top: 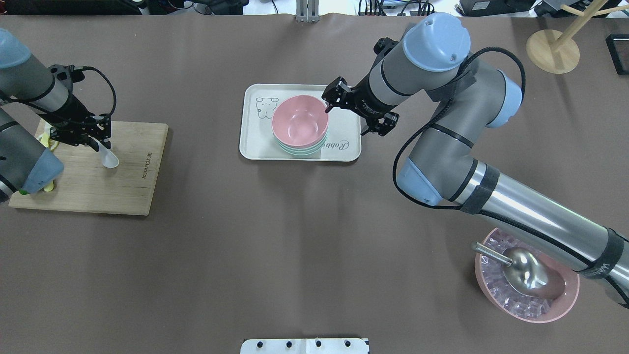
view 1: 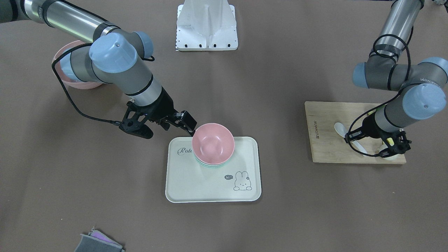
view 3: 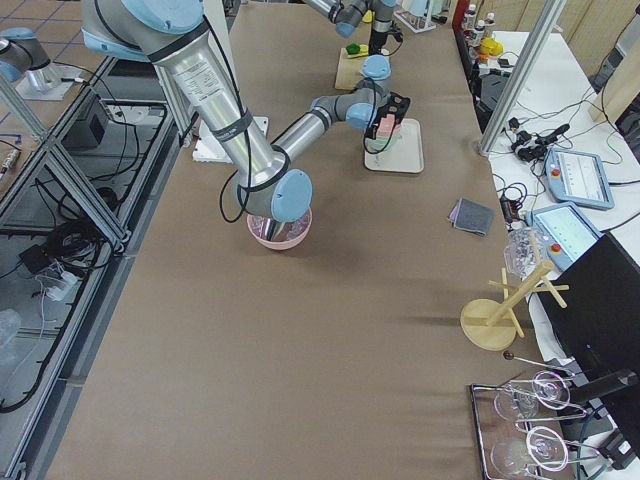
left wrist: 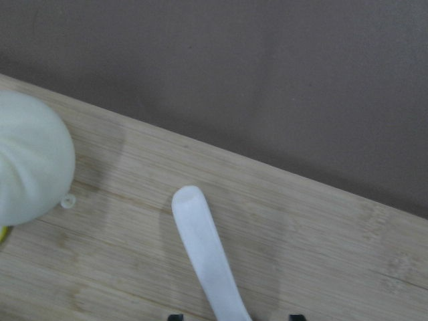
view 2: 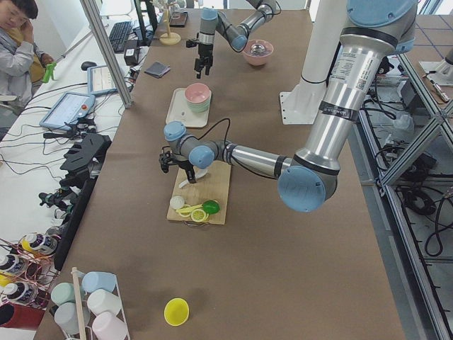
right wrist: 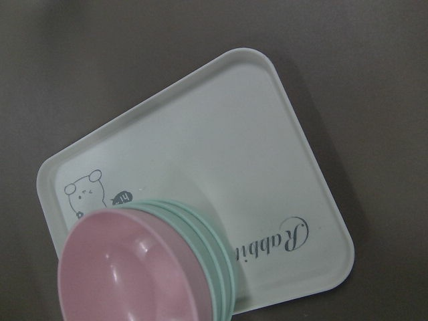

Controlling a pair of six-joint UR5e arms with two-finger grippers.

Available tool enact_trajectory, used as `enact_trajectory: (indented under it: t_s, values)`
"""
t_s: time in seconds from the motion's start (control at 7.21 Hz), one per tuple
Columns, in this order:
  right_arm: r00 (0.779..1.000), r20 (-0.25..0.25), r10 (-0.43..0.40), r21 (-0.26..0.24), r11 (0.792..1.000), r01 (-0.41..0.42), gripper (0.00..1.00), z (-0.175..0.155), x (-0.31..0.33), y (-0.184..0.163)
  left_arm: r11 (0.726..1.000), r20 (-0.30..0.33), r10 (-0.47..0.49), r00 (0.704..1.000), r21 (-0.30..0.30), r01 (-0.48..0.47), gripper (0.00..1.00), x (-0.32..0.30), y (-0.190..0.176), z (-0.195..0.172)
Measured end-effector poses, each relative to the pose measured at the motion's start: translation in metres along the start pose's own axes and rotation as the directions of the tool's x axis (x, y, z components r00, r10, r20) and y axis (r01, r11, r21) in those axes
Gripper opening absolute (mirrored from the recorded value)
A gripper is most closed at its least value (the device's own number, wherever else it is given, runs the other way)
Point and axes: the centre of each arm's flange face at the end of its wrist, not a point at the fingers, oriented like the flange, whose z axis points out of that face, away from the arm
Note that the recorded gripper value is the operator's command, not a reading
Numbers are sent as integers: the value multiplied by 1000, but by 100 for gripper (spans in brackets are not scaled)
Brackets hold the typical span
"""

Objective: Stack pink bowl on green and place spoon
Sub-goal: 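Open the right gripper and lift while the left gripper grasps the white spoon, then carry the spoon with the left gripper to the pink bowl while the right withdraws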

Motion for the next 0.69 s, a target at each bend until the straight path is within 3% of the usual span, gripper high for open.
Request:
enact_trajectory:
  t_s: [0.42, 0.69]
  values:
    - [1000, 0, 21, -2, 1000, -21, 100, -22, 26, -20, 1000, -38, 23, 999, 17, -23, 0, 27, 3, -18]
    - [999, -4, 35, -18, 999, -35, 100, -65, 81, -61, 999, -130, 8, 991, 53, -1, 0, 109, 12, -63]
